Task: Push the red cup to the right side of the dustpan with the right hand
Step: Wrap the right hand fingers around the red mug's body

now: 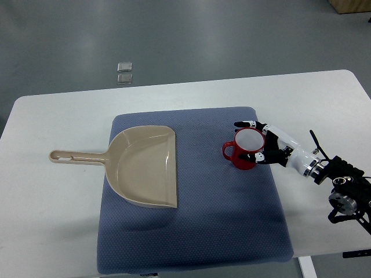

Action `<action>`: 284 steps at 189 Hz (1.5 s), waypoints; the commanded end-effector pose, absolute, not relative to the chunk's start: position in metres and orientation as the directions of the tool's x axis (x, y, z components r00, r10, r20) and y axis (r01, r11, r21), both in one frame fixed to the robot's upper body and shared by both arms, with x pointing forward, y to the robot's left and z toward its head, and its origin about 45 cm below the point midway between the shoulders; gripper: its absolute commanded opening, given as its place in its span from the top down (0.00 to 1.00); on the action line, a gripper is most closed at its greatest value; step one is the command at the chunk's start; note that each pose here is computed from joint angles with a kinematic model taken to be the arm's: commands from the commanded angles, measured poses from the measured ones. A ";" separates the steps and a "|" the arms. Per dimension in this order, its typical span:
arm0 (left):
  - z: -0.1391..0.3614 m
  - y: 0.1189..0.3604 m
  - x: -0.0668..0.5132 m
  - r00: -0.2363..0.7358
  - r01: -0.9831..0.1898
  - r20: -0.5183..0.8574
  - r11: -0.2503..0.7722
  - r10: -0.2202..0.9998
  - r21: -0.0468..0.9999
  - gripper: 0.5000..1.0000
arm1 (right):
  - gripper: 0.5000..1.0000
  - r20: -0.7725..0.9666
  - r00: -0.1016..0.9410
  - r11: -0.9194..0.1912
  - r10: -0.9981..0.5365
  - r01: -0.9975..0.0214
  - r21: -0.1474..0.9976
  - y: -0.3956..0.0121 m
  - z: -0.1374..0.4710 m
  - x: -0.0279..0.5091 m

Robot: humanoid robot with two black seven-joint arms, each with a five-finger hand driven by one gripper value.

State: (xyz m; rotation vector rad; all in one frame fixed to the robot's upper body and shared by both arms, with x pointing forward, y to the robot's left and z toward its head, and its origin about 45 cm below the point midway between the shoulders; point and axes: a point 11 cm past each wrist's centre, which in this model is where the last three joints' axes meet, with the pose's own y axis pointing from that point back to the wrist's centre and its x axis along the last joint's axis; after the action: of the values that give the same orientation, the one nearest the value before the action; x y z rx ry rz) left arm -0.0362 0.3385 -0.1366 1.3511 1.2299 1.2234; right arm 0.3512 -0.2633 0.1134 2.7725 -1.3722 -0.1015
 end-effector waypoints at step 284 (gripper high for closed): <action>-0.137 0.339 -0.036 0.012 0.096 0.091 -0.092 0.996 0.991 0.00 | 0.42 -0.055 0.633 -0.635 -0.772 -0.771 0.049 -0.215 0.103 0.349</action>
State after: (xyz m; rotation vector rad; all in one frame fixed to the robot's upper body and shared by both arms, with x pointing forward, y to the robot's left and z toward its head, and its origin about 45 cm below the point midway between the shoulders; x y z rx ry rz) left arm -0.0363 0.3384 -0.1366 1.3512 1.2300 1.2233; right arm 0.3501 -0.2211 0.1043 2.8124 -1.3392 -0.1065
